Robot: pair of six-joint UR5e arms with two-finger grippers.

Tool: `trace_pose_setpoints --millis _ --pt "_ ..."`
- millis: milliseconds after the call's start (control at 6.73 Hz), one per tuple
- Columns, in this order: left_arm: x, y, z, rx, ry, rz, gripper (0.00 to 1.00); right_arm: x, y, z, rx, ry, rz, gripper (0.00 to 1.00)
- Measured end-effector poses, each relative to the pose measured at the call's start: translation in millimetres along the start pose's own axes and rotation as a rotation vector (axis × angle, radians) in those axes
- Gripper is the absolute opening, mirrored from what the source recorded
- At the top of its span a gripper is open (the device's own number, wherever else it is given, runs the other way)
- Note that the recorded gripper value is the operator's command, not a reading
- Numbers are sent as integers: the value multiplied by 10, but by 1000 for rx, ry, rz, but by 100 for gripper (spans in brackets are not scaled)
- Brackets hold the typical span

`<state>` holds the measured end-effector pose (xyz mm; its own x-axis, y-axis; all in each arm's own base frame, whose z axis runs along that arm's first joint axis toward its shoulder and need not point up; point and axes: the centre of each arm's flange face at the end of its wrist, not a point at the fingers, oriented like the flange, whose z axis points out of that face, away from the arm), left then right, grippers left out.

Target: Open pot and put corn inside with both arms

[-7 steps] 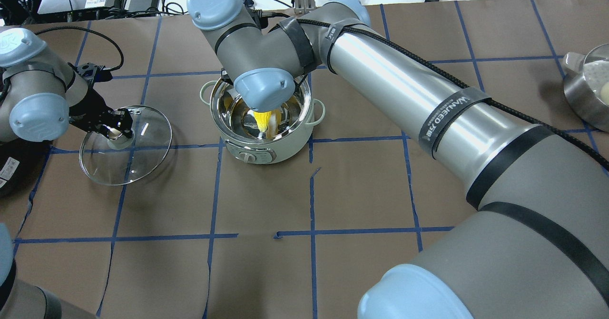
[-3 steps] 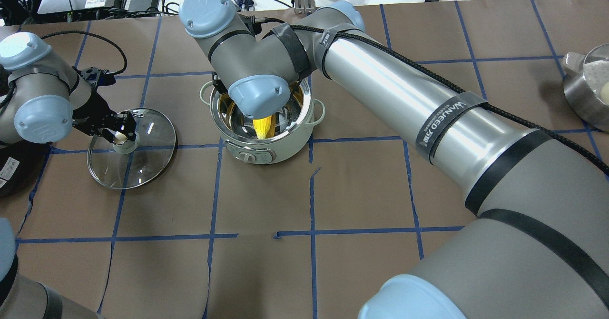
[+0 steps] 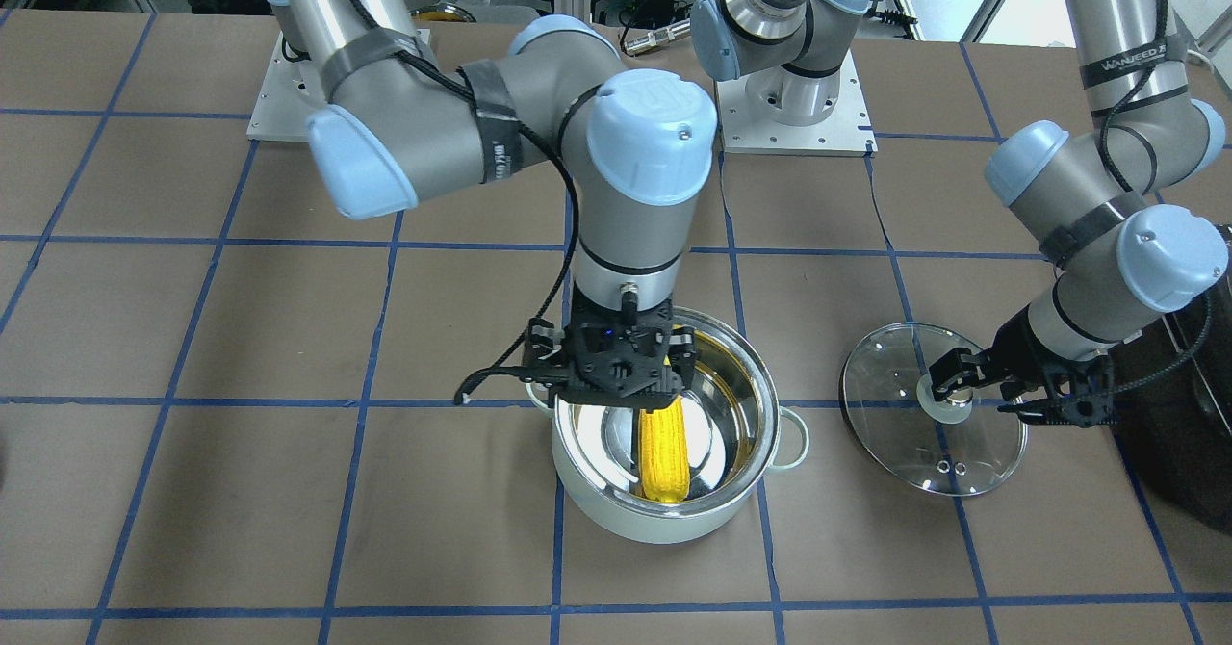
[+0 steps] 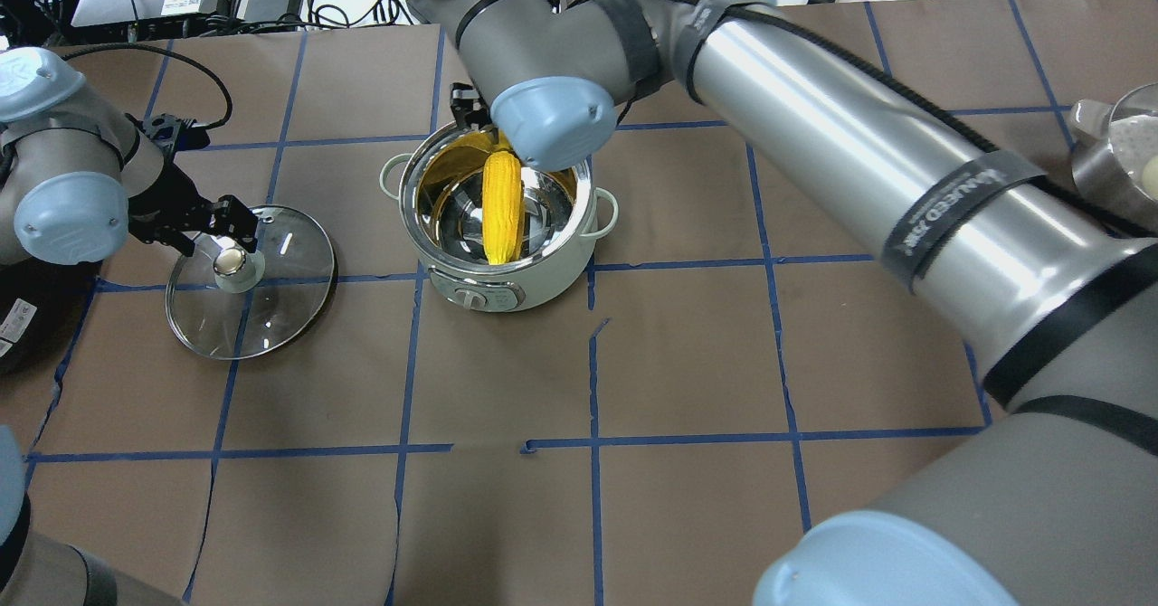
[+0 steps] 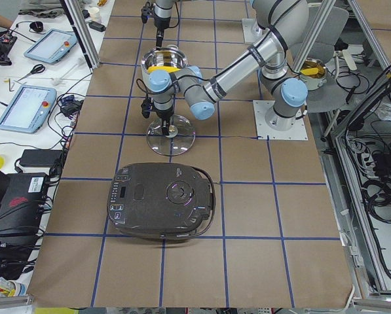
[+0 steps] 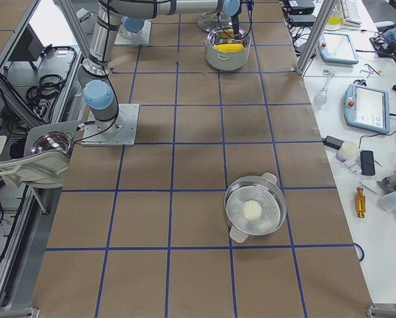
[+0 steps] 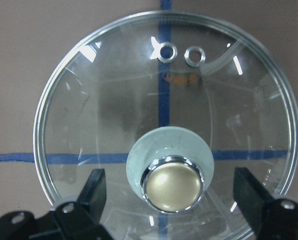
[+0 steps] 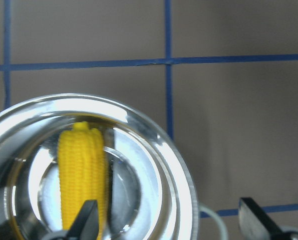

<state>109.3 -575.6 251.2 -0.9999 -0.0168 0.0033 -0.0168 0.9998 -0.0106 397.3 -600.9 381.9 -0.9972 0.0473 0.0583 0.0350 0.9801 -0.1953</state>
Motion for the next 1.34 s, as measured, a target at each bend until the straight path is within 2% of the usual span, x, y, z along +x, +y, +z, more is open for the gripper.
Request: trace_pose_setpoints --millis 149,446,595,743,1041,1338 --pt "94 -52 -225 19 -6 -7 98 549 -129 -217 -60 10 23 100" --pt "779 -182 -968 24 -5 -44 100 1700 -242 -565 -183 -30 103 100" --pt "1256 -195 -1415 19 -6 -44 100 2182 -167 -722 -207 -41 81 100" --pt "1654 -119 -1812 19 -15 -26 100 2488 19 -871 -218 -44 63 100" --pt "2216 260 -2422 46 -22 10 100 2685 381 -1063 -210 -46 61 100" --pt "2599 603 -2713 80 -20 67 100 2722 561 -1182 -203 -47 60 100"
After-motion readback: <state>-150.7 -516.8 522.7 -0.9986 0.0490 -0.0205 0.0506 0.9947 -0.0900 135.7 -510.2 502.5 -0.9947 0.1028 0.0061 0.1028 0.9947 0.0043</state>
